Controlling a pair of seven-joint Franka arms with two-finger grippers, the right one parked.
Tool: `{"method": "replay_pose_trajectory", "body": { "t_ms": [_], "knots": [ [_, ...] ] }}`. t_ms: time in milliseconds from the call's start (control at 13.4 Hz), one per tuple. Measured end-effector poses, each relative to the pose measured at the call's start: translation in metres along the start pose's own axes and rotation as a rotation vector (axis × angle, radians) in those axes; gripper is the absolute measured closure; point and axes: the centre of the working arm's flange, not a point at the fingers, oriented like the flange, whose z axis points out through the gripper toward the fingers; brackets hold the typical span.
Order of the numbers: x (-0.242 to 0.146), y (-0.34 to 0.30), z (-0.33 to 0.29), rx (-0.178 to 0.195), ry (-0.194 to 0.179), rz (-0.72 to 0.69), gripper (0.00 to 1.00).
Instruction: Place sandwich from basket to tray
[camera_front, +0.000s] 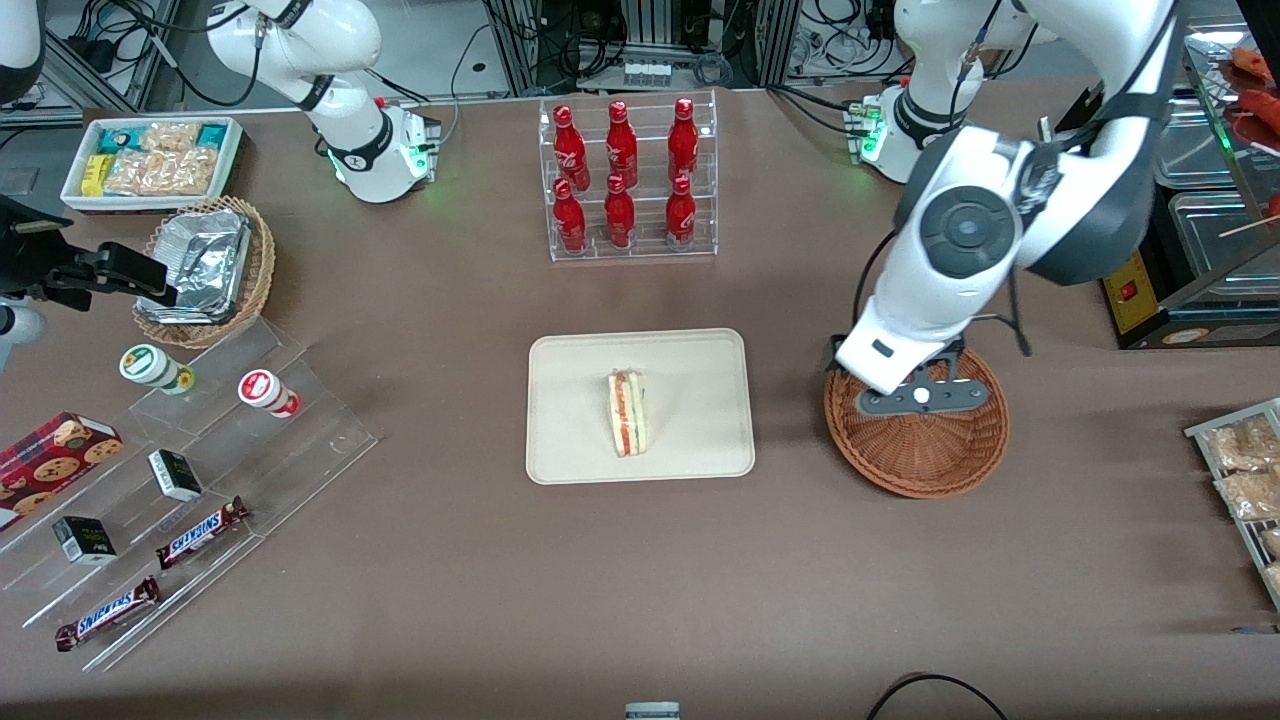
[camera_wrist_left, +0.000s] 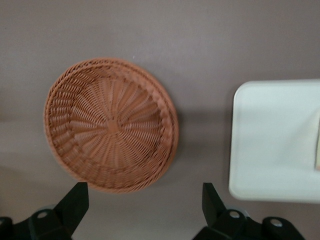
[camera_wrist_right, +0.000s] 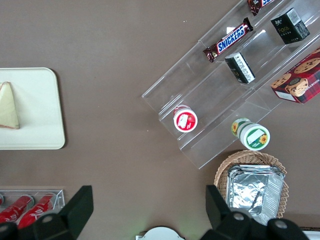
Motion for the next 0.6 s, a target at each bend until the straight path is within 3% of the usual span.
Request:
{"method": "replay_pose_trajectory", "body": {
  "t_ms": [150,299,599],
  "knots": [
    [-0.006,-0.022,-0.008,0.010,-0.041,0.041,0.00],
    [-0.013,-0.049,-0.021,-0.005,-0.077,0.080,0.00],
    [-0.031,-0.130,-0.058,-0.032,-0.104,0.162,0.00]
  ]
}}
